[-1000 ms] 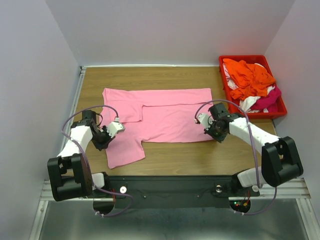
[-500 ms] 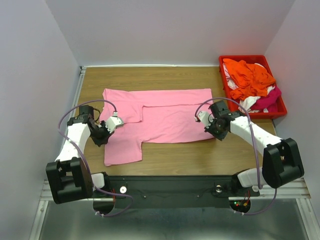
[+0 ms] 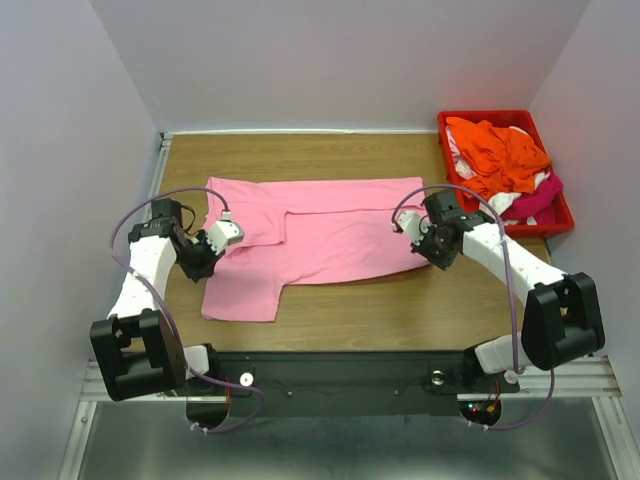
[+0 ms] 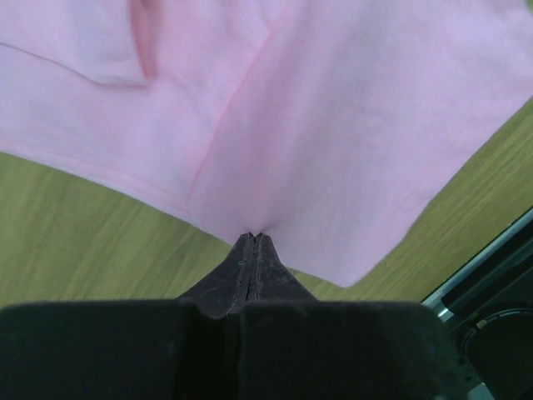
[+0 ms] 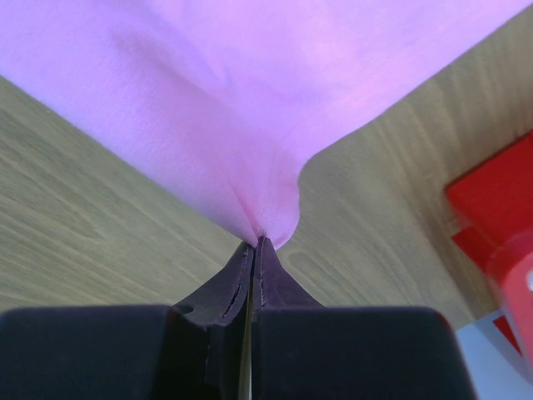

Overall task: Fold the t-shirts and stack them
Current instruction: Fold the tshirt

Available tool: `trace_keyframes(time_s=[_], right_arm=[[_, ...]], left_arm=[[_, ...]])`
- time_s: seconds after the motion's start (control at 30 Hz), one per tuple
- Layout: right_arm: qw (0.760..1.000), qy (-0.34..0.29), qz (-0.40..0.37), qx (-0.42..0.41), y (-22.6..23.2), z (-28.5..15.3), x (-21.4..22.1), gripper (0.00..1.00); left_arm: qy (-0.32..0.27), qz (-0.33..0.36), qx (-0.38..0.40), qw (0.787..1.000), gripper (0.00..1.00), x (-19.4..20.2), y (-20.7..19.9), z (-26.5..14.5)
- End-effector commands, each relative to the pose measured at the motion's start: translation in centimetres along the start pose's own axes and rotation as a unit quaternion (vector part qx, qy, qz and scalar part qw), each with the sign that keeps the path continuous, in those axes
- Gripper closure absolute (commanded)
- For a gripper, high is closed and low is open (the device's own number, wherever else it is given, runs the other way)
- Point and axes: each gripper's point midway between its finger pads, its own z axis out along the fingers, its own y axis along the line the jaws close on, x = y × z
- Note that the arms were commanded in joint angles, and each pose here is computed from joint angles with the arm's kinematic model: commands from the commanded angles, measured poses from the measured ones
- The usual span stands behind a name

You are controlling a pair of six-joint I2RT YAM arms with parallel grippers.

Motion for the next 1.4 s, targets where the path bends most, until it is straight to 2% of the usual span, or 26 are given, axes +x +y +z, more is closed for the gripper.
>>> trace_keyframes(time_s=[0.0,0.8,1.37], right_arm=[[1.000,-0.016,-0.007,0.024,-2.3,-1.0,-1.2,0.99],[0.998,-0.045,-0.008,0.043,-11.8,0.7,-7.7,0.99],[0.998,-0.039,0.001,0.046,-16.9,5.5,-10.5,0.99]], left_arm=[[-0.039,0.001,-0.001,0.999,1.00,-2.6,0.9,-1.8],[-0.124,-0.052,0.011,0.991,1.00,-9.6,9.9,-3.4],[-0.135,-0.097,0.029,0.986,1.00,-10.8,15.8,0.8]])
